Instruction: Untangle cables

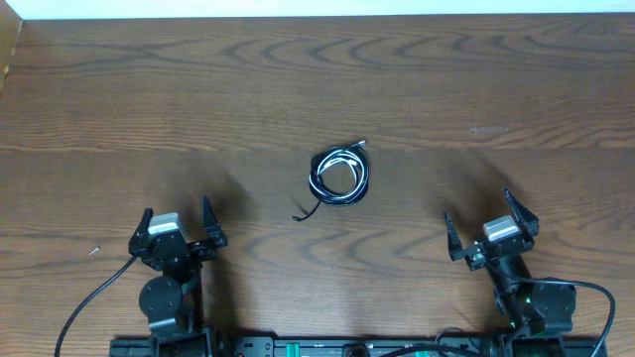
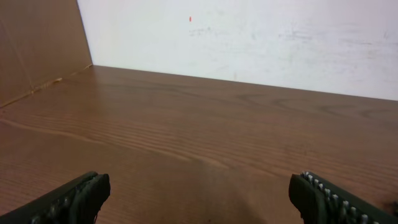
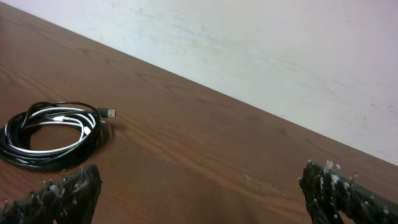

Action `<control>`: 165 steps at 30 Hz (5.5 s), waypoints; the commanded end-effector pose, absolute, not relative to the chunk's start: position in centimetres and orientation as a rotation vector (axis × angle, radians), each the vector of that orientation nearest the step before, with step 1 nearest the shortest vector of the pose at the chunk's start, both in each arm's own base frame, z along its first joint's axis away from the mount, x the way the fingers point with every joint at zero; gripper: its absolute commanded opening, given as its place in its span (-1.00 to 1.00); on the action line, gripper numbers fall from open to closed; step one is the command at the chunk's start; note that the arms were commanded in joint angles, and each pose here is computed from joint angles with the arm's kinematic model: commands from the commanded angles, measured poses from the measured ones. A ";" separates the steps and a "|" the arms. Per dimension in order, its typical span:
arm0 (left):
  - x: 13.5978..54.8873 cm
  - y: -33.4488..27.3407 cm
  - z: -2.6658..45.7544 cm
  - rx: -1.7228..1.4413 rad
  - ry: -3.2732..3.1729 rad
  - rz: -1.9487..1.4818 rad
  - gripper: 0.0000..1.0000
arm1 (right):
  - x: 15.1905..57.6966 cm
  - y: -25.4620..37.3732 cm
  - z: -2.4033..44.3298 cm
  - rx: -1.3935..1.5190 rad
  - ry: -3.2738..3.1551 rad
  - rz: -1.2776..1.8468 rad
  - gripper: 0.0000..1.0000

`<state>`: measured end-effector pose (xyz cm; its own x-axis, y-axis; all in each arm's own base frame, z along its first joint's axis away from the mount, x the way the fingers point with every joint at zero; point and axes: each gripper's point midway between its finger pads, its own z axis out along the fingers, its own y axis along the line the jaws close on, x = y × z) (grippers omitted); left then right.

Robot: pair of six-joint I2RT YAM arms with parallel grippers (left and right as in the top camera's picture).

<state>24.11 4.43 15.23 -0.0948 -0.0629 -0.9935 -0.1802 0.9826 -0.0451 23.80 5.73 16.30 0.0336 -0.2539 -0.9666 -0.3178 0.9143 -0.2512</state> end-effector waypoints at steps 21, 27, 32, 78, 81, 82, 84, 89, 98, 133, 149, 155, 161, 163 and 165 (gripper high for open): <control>24.0 4.3 13.7 -0.181 1.715 0.097 0.96 | 23.7 6.1 16.2 -0.462 1.555 0.076 0.99; 24.0 4.3 13.7 -0.182 1.715 0.096 0.96 | 23.7 5.9 16.2 -0.463 1.555 0.063 0.98; 24.0 4.3 13.7 -0.182 1.715 0.096 0.96 | 23.7 5.9 16.2 -0.463 1.554 0.064 0.98; 24.0 4.3 13.7 -0.182 1.715 0.096 0.96 | 23.7 5.9 16.2 -0.463 1.555 0.064 0.99; 24.0 4.3 13.7 -0.181 1.715 0.097 0.96 | 23.7 5.9 16.2 -0.463 1.555 0.065 0.98; 24.0 4.3 13.7 -0.181 1.715 0.097 0.96 | 23.7 5.9 16.2 -0.463 1.555 0.065 0.99; 24.0 4.3 13.7 -0.181 1.715 0.096 0.96 | 23.7 5.9 16.2 -0.463 1.555 0.065 0.98; 24.1 4.0 14.0 -0.169 1.712 0.084 0.96 | 23.4 6.7 16.5 -0.492 1.539 0.105 0.99; 24.6 3.3 17.0 -0.138 1.741 0.041 0.96 | 23.0 6.9 18.8 -0.451 1.522 0.167 0.99; 34.4 -1.2 22.3 -0.030 2.432 -0.238 0.96 | 36.1 16.6 24.9 -0.707 2.068 0.910 0.99; 35.5 -9.5 20.4 0.171 2.490 -0.547 0.96 | 38.8 18.0 20.4 -0.710 2.151 0.972 0.99; 36.3 -9.6 20.7 0.153 2.465 -0.552 0.95 | 39.7 16.9 19.3 -0.653 2.217 0.869 0.91; 38.2 -10.6 18.7 0.090 2.491 -0.541 0.98 | 40.7 15.5 18.3 -0.502 2.309 0.779 0.86; 38.9 -10.9 17.0 0.078 2.524 -0.493 1.00 | 40.8 15.3 18.2 -0.480 2.319 0.769 0.83; 39.4 -11.7 15.1 0.075 2.560 -0.455 0.95 | 40.8 15.2 18.2 -0.479 2.320 0.766 0.82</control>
